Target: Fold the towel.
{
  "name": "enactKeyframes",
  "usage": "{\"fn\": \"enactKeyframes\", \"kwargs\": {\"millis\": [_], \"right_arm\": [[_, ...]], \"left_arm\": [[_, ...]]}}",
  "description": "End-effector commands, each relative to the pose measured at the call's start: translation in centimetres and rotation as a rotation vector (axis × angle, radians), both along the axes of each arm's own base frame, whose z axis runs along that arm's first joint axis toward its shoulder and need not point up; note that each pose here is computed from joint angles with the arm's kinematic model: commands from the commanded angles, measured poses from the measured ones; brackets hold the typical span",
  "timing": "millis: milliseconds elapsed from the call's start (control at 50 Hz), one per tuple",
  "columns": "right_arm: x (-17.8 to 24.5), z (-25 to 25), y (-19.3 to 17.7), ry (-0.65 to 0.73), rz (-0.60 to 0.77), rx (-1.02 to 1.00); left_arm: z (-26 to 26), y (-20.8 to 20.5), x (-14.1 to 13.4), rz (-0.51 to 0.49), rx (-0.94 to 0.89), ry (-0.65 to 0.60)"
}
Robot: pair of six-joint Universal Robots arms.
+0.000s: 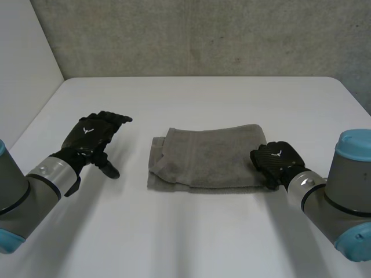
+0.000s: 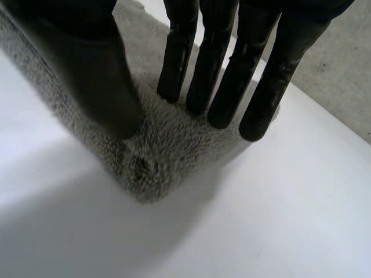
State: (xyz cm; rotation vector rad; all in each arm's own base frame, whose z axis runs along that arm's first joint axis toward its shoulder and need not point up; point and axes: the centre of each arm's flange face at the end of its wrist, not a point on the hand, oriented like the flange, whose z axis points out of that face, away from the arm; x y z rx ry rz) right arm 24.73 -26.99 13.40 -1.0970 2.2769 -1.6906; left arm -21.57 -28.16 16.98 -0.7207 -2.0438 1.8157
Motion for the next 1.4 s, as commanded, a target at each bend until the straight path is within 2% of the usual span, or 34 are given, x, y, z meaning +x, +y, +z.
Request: {"fn": "enactKeyframes", "kwargs": {"millis": [20,200,240,260,300,320,340,420,440,480,580,700,760,800,860,900,960,1140,1180,1280,1400], "right_arm": [[0.1,-0.5,-0.9,0.008,-0.013,-0.016],[1.2,2.9,-2.0,0.035,0.013,-0.159],[3.8,5.2,-1.2,0.057,0.103,-0.275],[3.8,5.2,-1.2,0.057,0.103,-0.275],[8.1,7.4,1.1,0.067,0.242,-0.401],[8.2,7.4,1.1,0.067,0.243,-0.402],[10.1,7.9,2.2,0.072,0.304,-0.450],[15.0,6.9,5.4,0.093,0.461,-0.521],[15.0,6.9,5.4,0.093,0.462,-0.521],[17.2,4.3,7.9,0.105,0.563,-0.485],[18.5,-0.4,10.1,0.162,0.649,-0.405],[18.3,-0.1,9.3,0.154,0.604,-0.397],[17.7,2.3,8.8,0.090,0.531,-0.383],[16.6,5.4,8.5,-0.018,0.452,-0.352],[15.5,6.6,7.5,-0.070,0.400,-0.328],[13.3,8.3,5.5,-0.162,0.303,-0.279],[11.8,8.8,4.2,-0.232,0.228,-0.219],[8.7,6.6,0.9,-0.270,0.082,-0.059],[8.6,4.0,0.2,-0.248,0.057,0.025],[8.9,1.5,-0.3,-0.257,0.045,0.101],[9.3,0.3,-0.6,-0.259,0.060,0.130]], "left_arm": [[0.0,-0.1,0.2,0.010,0.002,-0.001],[1.2,-0.4,0.3,0.015,-0.037,0.008],[2.3,-0.5,0.2,0.015,-0.071,0.017],[2.3,-0.5,0.2,0.015,-0.071,0.017],[3.9,-0.6,0.0,0.010,-0.118,0.032],[3.9,-0.6,0.0,0.010,-0.119,0.032],[4.6,-0.6,-0.1,0.009,-0.139,0.044],[6.5,-0.8,-0.1,0.030,-0.169,0.109],[7.3,-0.9,-0.1,0.047,-0.174,0.145],[7.9,-1.0,0.0,0.065,-0.177,0.177],[8.4,-1.3,0.1,0.095,-0.170,0.219],[8.0,-1.3,0.1,0.096,-0.161,0.217],[8.1,-1.5,-0.1,0.093,-0.165,0.218],[7.9,-1.7,-0.7,0.078,-0.158,0.220],[7.7,-1.8,-1.2,0.066,-0.150,0.224],[7.2,-1.6,-2.6,0.030,-0.127,0.226],[6.2,-1.2,-4.1,-0.010,-0.096,0.223],[2.0,0.5,-8.7,-0.078,0.021,0.182],[-0.6,1.2,-9.9,-0.073,0.100,0.129],[-4.2,1.4,-10.1,-0.032,0.204,0.054],[-5.1,1.5,-9.9,-0.024,0.204,-0.005]]}}
